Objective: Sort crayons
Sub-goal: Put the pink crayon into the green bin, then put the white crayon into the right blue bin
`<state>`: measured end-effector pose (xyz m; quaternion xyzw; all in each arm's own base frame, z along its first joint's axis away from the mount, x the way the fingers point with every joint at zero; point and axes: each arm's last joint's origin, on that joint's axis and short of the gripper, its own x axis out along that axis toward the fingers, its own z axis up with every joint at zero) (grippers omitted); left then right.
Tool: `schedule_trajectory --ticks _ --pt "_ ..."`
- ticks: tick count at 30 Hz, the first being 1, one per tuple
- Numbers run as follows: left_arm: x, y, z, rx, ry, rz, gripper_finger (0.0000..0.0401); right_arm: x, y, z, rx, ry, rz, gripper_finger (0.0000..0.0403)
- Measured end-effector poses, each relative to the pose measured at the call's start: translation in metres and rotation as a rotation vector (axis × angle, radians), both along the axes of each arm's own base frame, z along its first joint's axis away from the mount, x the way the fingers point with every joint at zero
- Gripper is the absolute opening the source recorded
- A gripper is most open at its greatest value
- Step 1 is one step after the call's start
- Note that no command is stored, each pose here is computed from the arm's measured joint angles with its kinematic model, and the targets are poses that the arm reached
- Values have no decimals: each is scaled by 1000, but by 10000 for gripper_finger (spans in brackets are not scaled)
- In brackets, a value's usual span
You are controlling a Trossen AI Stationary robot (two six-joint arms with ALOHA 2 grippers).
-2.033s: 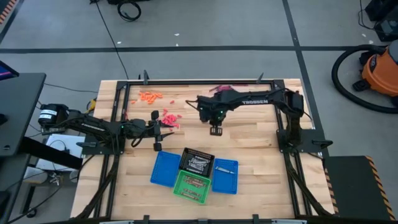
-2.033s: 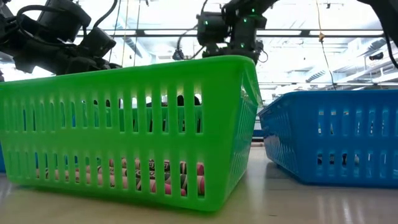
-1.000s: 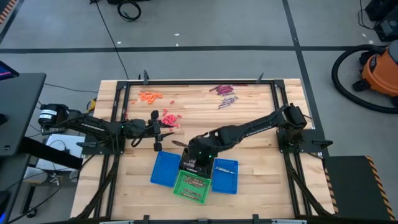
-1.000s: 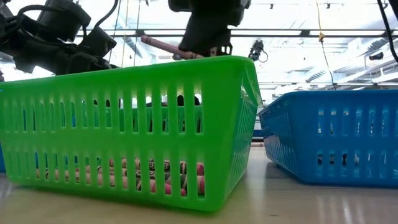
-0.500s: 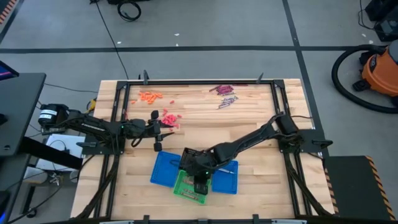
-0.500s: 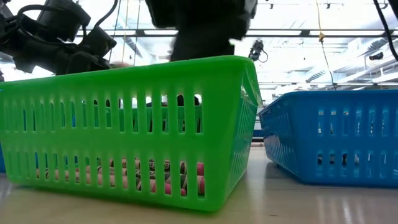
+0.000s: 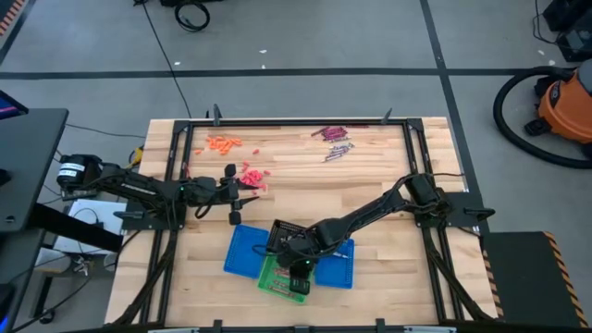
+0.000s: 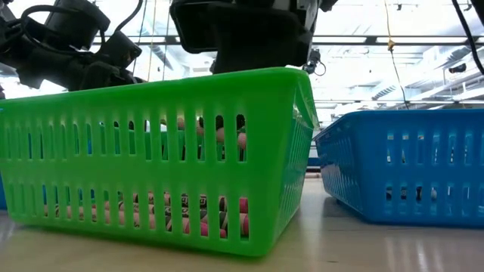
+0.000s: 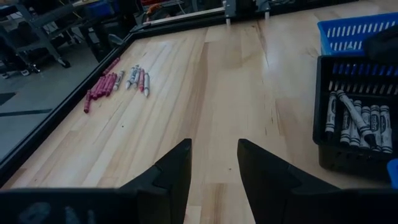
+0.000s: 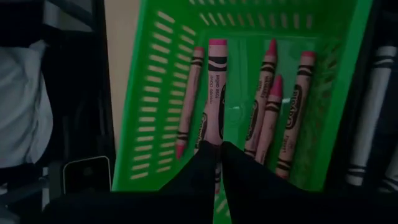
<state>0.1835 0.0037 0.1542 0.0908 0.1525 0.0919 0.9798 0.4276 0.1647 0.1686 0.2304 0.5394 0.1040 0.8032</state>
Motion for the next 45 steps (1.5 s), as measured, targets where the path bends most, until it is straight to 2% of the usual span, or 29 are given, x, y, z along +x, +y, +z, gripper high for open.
schedule_trajectory --ticks 8,13,16,20,24,29,32,36,38,40,45 --pt "0 0 0 0 0 0 141 1 -2 0 25 8 15 67" --pt "0 0 0 0 0 0 141 2 -10 2 80 26 47 74" --pt "0 0 0 0 0 0 141 0 -20 14 59 20 53 74" --pt "0 0 0 0 1 0 141 -6 -37 29 -70 -6 36 73" --pt "0 0 0 0 1 0 141 -7 -55 42 -145 -41 39 73" --pt "0 0 0 1 0 0 141 -11 -80 40 -282 13 26 73" --pt "0 0 0 3 0 0 141 -13 -97 38 -436 42 -1 73" --pt "0 0 0 18 4 -5 141 -15 -121 38 -705 85 -58 73" --pt "0 0 0 18 4 -4 141 -17 -132 38 -797 119 -53 73" --pt "0 0 0 18 4 -5 141 -19 -144 37 -837 153 -28 73" --pt "0 0 0 18 5 -5 141 -22 -179 36 -857 223 -9 73"
